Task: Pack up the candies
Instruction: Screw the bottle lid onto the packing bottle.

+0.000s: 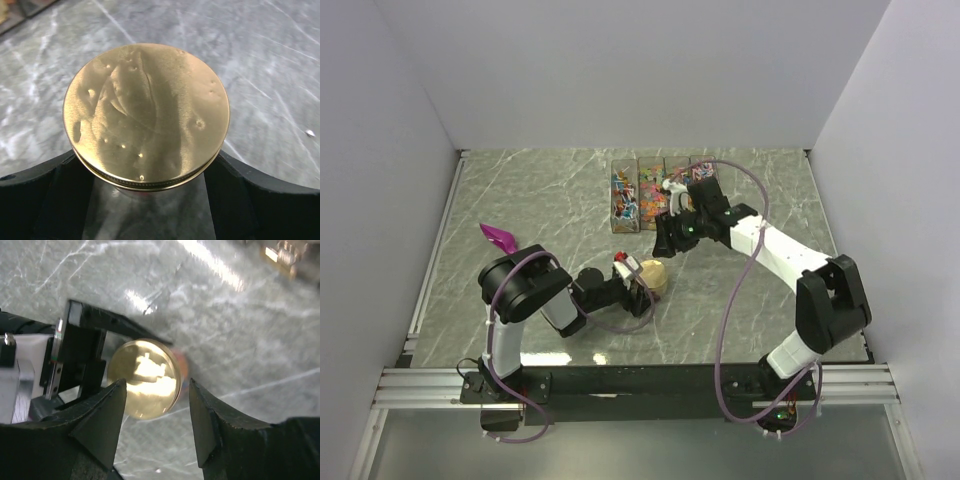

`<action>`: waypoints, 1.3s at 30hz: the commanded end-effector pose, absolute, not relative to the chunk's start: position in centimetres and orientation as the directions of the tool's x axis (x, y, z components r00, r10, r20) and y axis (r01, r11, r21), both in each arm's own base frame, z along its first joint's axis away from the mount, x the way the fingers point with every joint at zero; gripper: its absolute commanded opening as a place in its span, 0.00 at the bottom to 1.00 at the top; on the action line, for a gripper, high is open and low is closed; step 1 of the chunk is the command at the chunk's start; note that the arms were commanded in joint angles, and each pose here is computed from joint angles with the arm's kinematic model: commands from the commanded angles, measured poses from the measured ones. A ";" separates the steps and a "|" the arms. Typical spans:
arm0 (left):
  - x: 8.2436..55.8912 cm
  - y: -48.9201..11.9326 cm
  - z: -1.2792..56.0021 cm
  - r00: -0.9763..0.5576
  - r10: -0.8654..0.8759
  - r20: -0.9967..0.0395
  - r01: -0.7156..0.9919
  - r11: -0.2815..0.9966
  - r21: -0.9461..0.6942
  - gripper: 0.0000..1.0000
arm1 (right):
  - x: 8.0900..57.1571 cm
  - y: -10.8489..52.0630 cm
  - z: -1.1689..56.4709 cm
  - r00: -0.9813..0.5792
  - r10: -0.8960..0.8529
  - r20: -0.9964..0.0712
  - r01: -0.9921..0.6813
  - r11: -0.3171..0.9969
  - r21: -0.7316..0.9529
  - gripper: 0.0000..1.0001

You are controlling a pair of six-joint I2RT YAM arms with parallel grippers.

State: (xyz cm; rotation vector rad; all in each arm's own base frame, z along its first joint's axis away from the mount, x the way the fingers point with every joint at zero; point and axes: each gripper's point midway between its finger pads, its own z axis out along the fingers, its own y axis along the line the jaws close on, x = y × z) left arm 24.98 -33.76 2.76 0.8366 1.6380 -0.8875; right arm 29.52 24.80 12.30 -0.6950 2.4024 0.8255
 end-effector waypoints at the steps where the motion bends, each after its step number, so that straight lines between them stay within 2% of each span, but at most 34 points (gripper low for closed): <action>1: 24.3 -35.8 10.7 0.000 -0.153 -0.988 0.934 0.354 -0.055 0.56 | 30.1 24.7 12.2 -0.686 -0.410 -0.601 -0.689 0.632 0.356 0.60; 6: 24.3 -36.2 10.1 -0.003 -0.131 -0.991 0.938 0.344 -0.049 0.56 | 30.3 25.5 11.2 -0.648 -0.483 -0.589 -0.744 0.565 0.356 0.61; 10: 24.6 -36.3 9.6 -0.010 -0.108 -0.994 0.936 0.348 -0.047 0.56 | 29.8 26.4 9.4 -0.643 -0.543 -0.540 -0.761 0.537 0.366 0.61; 17: 25.2 -36.2 9.1 -0.012 -0.085 -0.996 0.926 0.374 -0.044 0.55 | 29.5 27.3 9.2 -0.637 -0.547 -0.543 -0.766 0.526 0.368 0.59; 20: 25.3 -36.4 8.8 -0.020 -0.073 -0.997 0.927 0.372 -0.046 0.54 | 29.5 27.7 9.6 -0.638 -0.534 -0.555 -0.763 0.536 0.362 0.59; 27: 25.7 -36.4 7.9 -0.021 -0.036 -0.999 0.917 0.399 -0.033 0.52 | 29.4 28.5 9.5 -0.649 -0.499 -0.574 -0.748 0.557 0.362 0.66; 35: 26.0 -36.4 7.0 -0.009 0.012 -1.000 0.897 0.443 -0.003 0.53 | 27.9 27.7 6.3 -0.701 -0.508 -0.501 -0.703 0.610 0.367 0.65; 39: 26.6 -35.9 6.5 -0.017 0.014 -1.000 0.875 0.485 -0.008 0.53 | 26.9 25.4 4.0 -0.735 -0.514 -0.442 -0.665 0.676 0.318 0.64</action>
